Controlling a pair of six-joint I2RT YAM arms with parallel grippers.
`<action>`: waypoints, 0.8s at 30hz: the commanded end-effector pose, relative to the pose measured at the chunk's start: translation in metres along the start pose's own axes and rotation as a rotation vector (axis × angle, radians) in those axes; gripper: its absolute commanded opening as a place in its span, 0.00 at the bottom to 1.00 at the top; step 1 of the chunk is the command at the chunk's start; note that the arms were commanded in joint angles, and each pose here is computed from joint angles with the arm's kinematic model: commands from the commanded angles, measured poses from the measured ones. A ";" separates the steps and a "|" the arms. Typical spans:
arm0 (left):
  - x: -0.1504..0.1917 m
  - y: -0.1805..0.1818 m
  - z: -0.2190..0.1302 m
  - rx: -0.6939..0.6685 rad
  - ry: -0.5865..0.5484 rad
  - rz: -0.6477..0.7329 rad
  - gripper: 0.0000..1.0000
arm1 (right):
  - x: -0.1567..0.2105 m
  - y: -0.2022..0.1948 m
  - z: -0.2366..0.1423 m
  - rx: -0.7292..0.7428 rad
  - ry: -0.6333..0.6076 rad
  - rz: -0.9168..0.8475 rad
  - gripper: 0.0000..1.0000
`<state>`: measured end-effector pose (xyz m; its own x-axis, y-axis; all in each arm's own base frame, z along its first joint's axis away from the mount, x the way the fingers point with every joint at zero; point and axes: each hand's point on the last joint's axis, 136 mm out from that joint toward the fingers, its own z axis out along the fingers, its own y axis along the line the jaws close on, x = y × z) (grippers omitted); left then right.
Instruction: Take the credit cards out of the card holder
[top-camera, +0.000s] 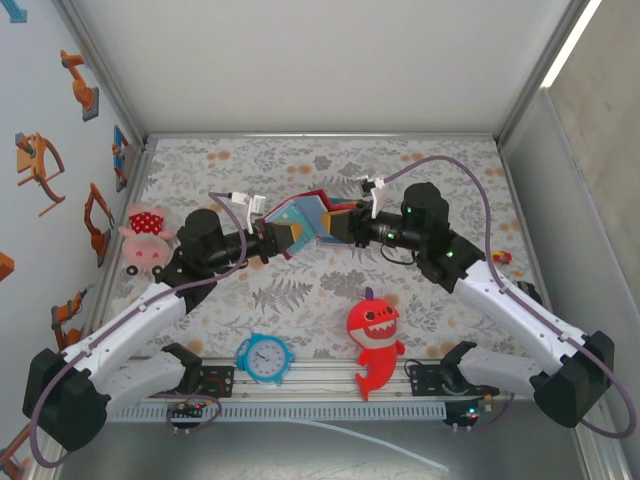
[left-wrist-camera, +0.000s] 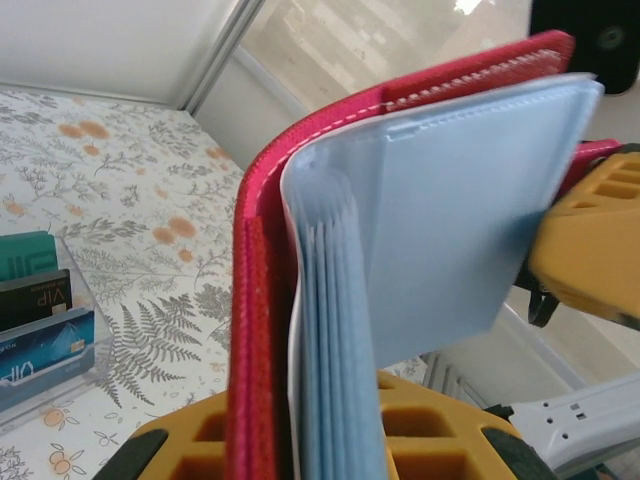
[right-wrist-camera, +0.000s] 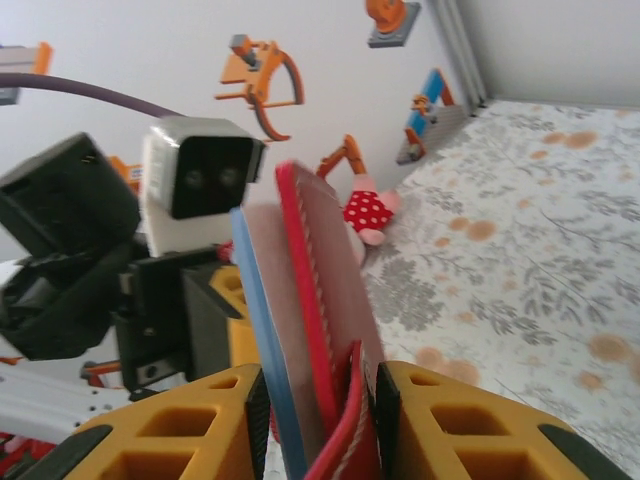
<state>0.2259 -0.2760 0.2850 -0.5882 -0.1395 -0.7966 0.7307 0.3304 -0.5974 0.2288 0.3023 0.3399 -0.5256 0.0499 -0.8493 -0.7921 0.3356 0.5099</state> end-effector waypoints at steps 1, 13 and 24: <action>-0.006 -0.002 -0.001 0.008 -0.022 0.035 0.06 | -0.012 0.022 0.000 -0.118 -0.029 -0.018 0.33; -0.011 -0.008 -0.005 0.022 -0.038 0.051 0.02 | -0.009 0.006 0.012 -0.069 -0.001 0.015 0.39; -0.018 0.000 -0.001 -0.040 -0.016 -0.010 0.00 | 0.011 -0.017 0.010 0.050 0.075 -0.084 0.79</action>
<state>0.2302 -0.2735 0.2775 -0.6144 -0.1320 -0.7779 0.6998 0.3640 -0.6146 0.2350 0.3128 0.3164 -0.5348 -0.0269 -0.8446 -0.8014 0.3331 0.4968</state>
